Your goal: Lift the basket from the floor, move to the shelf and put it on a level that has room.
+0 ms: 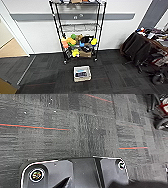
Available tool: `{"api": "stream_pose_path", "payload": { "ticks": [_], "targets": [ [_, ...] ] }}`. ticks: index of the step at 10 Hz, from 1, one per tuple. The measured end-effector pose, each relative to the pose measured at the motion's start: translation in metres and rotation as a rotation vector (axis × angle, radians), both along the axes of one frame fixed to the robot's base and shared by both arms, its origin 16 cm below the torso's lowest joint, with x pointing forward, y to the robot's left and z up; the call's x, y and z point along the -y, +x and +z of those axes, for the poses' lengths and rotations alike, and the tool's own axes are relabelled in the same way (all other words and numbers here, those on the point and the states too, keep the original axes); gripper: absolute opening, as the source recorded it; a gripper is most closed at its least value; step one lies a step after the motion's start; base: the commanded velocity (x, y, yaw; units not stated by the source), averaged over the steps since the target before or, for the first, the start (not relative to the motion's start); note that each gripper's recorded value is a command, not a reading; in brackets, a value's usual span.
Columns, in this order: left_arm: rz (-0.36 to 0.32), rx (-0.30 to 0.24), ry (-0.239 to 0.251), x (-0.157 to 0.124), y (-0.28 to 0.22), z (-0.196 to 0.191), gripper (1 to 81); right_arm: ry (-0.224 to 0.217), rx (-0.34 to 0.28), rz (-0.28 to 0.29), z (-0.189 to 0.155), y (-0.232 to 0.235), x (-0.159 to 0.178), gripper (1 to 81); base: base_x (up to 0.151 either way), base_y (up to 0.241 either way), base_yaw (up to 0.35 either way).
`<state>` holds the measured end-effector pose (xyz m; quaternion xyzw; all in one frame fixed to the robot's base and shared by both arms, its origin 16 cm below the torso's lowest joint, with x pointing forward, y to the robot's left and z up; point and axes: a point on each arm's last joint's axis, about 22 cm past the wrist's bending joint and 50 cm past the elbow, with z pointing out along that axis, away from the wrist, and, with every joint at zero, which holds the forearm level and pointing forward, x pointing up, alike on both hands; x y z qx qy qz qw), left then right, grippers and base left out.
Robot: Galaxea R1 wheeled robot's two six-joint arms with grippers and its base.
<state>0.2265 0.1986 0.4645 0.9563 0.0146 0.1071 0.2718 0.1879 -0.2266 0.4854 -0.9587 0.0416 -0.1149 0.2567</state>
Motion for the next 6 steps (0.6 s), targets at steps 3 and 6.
{"api": "stream_pose_path", "payload": {
  "ticks": [3, 6],
  "targets": [
    [-0.002, -0.015, 0.002, -0.001, -0.013, -0.001, 81.1, 0.001, -0.017, 0.001, -0.001, -0.013, -0.001, 81.1, 0.167, 0.0, 0.0],
    [0.0, -0.006, 0.001, 0.0, -0.006, 0.0, 81.1, 0.0, -0.008, -0.001, -0.001, -0.007, 0.0, 81.1, 0.167, 0.0, 0.0]
  ]
}}
